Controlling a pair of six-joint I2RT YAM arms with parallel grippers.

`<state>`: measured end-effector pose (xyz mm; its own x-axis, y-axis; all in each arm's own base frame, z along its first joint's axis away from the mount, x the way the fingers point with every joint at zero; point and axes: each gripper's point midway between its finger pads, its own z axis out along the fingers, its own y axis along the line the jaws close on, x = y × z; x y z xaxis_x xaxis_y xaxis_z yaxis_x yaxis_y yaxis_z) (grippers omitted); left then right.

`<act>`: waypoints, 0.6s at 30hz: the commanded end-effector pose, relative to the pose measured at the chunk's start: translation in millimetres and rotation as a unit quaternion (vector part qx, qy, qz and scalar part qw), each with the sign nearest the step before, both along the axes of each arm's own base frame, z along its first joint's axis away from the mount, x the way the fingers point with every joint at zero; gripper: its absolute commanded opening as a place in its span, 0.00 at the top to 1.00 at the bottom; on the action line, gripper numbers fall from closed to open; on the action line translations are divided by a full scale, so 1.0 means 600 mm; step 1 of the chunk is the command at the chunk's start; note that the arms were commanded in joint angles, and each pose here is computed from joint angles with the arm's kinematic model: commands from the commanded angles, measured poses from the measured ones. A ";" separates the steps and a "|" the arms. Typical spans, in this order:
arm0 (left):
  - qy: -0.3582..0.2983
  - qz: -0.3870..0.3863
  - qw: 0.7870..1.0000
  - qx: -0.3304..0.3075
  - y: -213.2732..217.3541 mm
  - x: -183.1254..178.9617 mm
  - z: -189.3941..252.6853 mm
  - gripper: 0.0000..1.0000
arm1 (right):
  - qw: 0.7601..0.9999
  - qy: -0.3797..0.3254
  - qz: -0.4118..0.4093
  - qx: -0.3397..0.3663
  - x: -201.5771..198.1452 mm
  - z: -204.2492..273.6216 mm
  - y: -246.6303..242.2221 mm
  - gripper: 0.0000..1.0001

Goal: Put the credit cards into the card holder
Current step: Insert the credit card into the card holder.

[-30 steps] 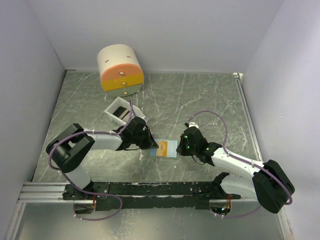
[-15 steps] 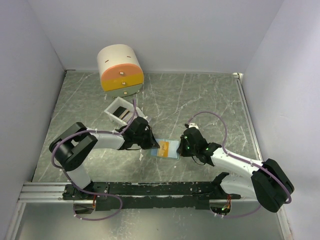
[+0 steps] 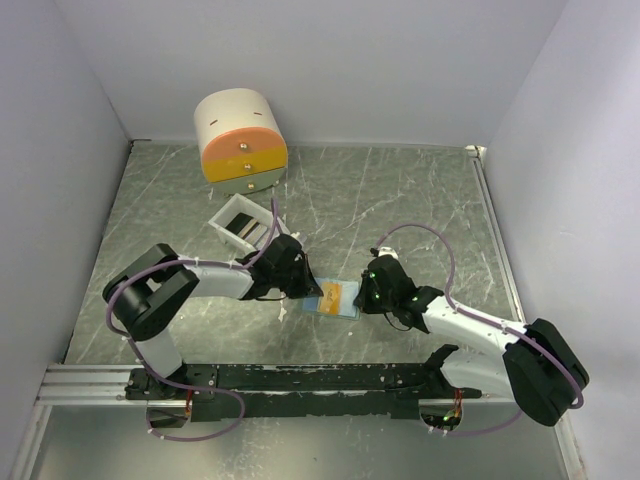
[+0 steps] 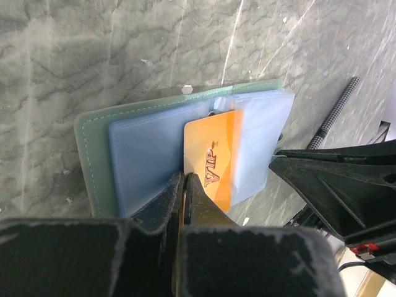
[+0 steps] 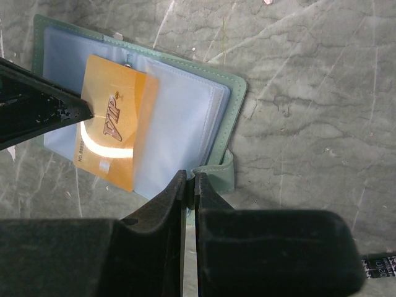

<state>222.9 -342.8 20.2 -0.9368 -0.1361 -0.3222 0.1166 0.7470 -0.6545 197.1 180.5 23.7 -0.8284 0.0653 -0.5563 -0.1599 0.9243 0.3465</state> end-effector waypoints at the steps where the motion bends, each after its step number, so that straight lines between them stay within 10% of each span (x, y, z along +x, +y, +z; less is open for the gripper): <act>1: -0.004 0.025 0.998 0.051 0.031 -0.001 -0.024 0.93 | 1.000 0.005 0.001 0.008 -0.006 0.002 0.001 1.00; 18: -0.043 -0.021 0.995 0.091 0.031 0.014 -0.011 0.93 | 1.000 0.005 0.004 0.012 -0.009 0.004 0.002 1.00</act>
<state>231.7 -333.1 24.7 -0.9141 -0.0908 -0.3952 0.1661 0.8053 -0.5691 196.3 182.0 28.2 -0.8247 0.0690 -0.5614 -0.1678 0.9180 0.3593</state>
